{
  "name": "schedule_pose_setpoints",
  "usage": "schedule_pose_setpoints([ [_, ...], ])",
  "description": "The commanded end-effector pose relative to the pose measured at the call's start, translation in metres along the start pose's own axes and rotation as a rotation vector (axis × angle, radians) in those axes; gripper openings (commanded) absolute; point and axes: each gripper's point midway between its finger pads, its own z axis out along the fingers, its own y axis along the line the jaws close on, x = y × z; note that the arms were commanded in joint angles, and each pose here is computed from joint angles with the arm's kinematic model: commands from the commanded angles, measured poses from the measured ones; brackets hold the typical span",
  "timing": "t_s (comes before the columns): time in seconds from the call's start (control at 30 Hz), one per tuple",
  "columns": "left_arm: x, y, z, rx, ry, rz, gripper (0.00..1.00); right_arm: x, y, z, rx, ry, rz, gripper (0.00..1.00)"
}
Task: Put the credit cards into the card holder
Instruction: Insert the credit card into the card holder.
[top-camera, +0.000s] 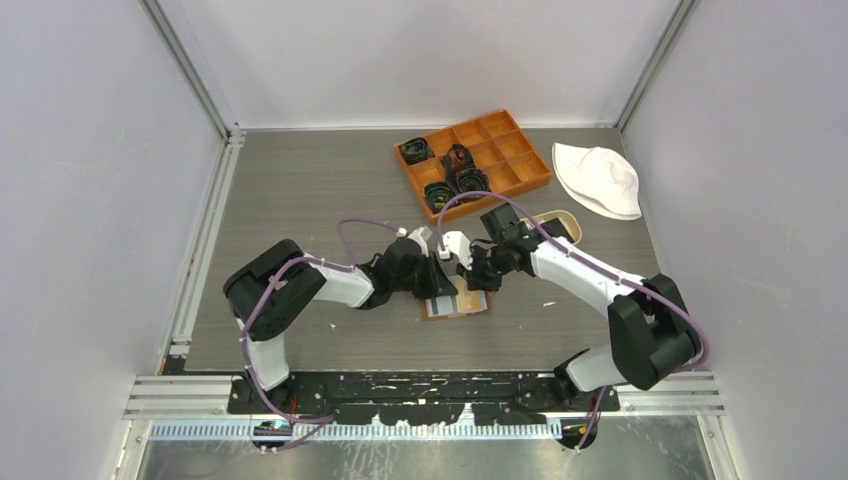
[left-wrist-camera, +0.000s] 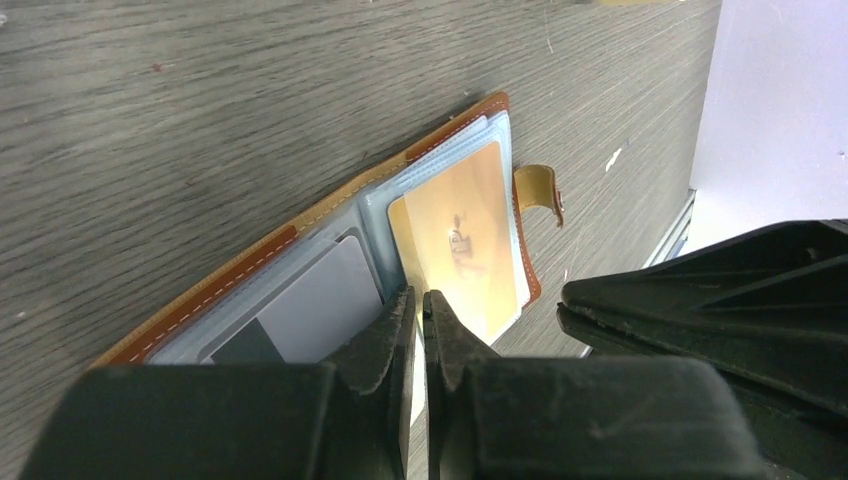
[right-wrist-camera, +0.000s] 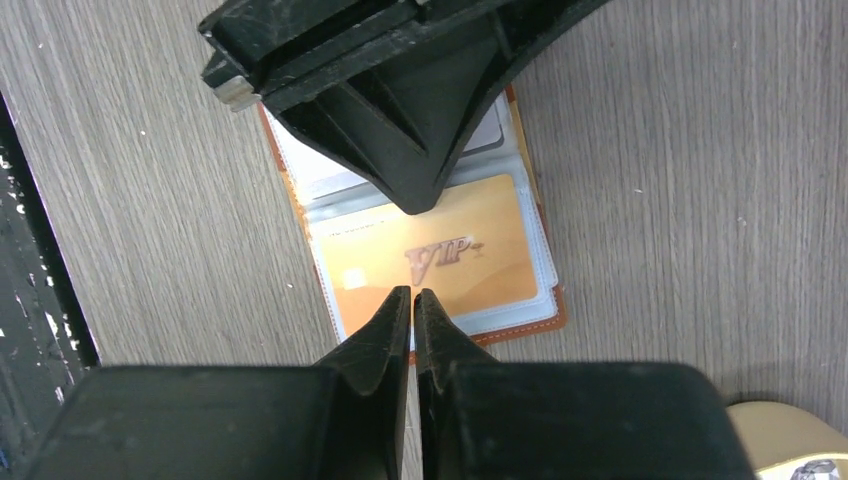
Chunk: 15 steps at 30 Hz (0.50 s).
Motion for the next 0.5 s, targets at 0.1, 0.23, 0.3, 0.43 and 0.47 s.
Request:
schedule_pose_setpoints([
  [0.1, -0.022, -0.034, -0.014, 0.1, -0.074, 0.052, 0.14, -0.031, -0.016, -0.025, 0.001, -0.162, 0.198, 0.12],
  [0.23, -0.029, -0.04, -0.04, 0.121, -0.144, 0.117, 0.17, -0.039, -0.019, -0.042, -0.043, -0.265, 0.425, 0.16],
  [0.3, -0.033, -0.047, -0.056, 0.145, -0.186, 0.162, 0.18, -0.044, -0.018, -0.047, -0.097, -0.324, 0.556, 0.19],
  [0.43, -0.041, -0.058, -0.091, 0.189, -0.275, 0.267, 0.21, -0.041, -0.015, -0.05, -0.196, -0.377, 0.797, 0.2],
  [0.47, -0.042, -0.06, -0.1, 0.194, -0.301, 0.285, 0.22, -0.041, -0.015, -0.049, -0.212, -0.385, 0.834, 0.21],
])
